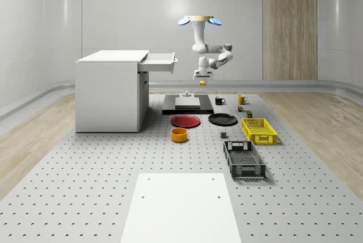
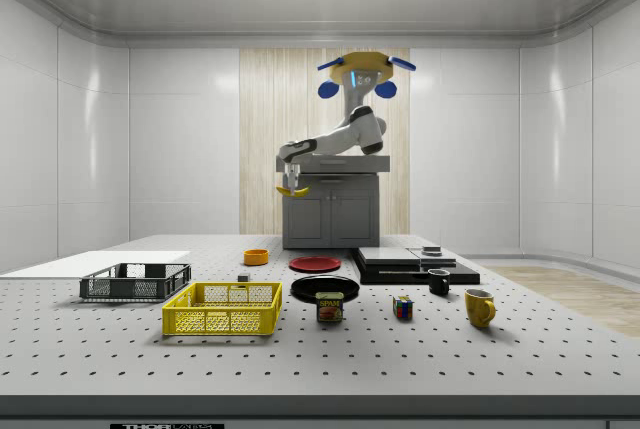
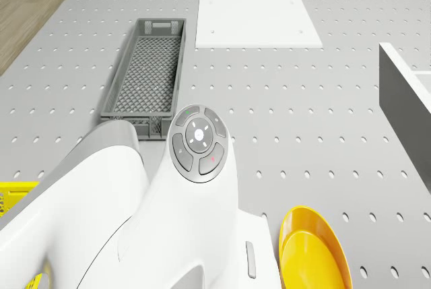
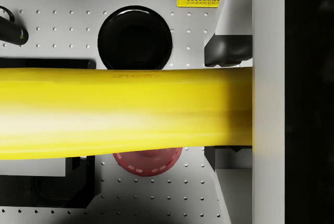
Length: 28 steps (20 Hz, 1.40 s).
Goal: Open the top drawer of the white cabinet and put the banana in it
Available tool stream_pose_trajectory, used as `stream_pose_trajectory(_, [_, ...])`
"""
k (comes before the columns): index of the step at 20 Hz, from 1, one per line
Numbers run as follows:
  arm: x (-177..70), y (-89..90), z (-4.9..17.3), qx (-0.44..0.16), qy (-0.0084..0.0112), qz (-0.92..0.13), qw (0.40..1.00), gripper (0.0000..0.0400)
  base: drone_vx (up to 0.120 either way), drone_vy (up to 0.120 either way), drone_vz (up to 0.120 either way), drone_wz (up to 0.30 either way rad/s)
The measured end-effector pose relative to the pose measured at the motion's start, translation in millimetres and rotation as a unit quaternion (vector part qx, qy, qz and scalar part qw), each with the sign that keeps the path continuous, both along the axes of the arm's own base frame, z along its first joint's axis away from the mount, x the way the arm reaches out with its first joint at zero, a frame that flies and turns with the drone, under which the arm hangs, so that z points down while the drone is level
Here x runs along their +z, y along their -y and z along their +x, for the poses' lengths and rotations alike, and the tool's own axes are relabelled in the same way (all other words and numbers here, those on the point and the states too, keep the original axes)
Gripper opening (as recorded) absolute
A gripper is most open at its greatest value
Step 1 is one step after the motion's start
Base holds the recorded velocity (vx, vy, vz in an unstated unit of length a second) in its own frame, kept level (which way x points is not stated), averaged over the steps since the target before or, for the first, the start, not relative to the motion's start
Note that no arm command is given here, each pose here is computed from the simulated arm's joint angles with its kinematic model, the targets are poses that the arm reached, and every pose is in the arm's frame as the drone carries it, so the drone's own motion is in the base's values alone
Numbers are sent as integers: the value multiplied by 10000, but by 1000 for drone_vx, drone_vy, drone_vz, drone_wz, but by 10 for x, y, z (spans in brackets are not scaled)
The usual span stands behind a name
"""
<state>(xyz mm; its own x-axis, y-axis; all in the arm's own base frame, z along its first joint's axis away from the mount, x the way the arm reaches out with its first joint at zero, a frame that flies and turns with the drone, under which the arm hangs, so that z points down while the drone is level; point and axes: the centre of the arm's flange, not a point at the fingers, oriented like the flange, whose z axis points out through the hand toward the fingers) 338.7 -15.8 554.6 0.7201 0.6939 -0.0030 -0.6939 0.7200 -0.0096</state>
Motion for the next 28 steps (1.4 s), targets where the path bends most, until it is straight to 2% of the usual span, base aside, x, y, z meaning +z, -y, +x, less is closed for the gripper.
stream_pose_trajectory(28, [0,0,0,0,0,0,10000,193,-120,0,120,0])
